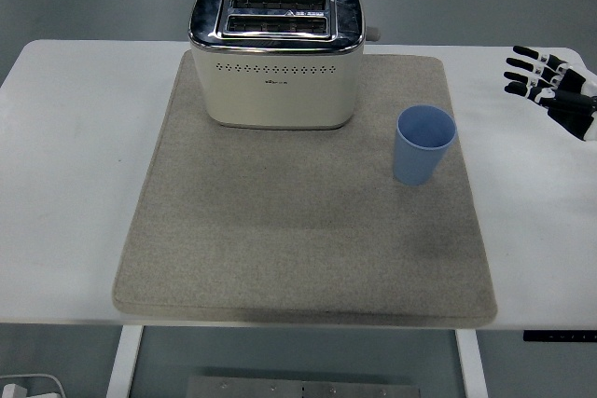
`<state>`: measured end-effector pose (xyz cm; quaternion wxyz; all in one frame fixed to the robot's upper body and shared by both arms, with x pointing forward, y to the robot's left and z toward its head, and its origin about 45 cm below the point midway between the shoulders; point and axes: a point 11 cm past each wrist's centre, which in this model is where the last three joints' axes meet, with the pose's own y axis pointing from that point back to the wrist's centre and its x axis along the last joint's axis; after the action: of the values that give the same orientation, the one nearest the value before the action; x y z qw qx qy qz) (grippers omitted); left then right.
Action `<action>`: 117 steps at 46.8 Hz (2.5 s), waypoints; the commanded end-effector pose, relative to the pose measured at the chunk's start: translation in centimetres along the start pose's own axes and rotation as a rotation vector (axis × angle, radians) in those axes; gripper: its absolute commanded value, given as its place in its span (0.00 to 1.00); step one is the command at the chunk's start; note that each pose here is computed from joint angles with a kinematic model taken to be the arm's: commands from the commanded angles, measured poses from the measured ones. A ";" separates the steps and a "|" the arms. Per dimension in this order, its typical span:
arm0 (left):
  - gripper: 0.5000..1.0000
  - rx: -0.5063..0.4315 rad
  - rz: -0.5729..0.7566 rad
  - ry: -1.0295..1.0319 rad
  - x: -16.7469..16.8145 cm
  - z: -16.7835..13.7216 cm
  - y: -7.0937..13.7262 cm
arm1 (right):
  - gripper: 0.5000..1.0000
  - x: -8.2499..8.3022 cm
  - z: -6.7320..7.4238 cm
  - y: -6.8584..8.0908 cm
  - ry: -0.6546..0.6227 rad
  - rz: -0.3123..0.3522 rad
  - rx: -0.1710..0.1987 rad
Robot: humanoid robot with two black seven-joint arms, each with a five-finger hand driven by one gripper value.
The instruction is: Put the water cup in front of the bread machine
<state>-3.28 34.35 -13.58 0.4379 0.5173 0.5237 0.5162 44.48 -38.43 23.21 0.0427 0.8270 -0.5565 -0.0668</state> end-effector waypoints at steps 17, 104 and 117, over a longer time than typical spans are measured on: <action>1.00 -0.001 0.001 0.000 0.0 0.0 0.0 | 0.83 0.0 0.5 4.0 -0.031 -0.034 0.075; 1.00 0.000 0.001 -0.001 0.0 0.0 0.0 | 0.81 -10.0 6.3 4.0 0.247 -0.044 0.102; 1.00 0.000 0.001 -0.001 0.0 0.0 0.0 | 0.81 -10.3 6.6 3.5 0.248 -0.045 0.102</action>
<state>-3.26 34.36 -13.57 0.4381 0.5177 0.5232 0.5161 36.35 -30.17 17.95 0.0660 0.8430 -0.5301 0.0630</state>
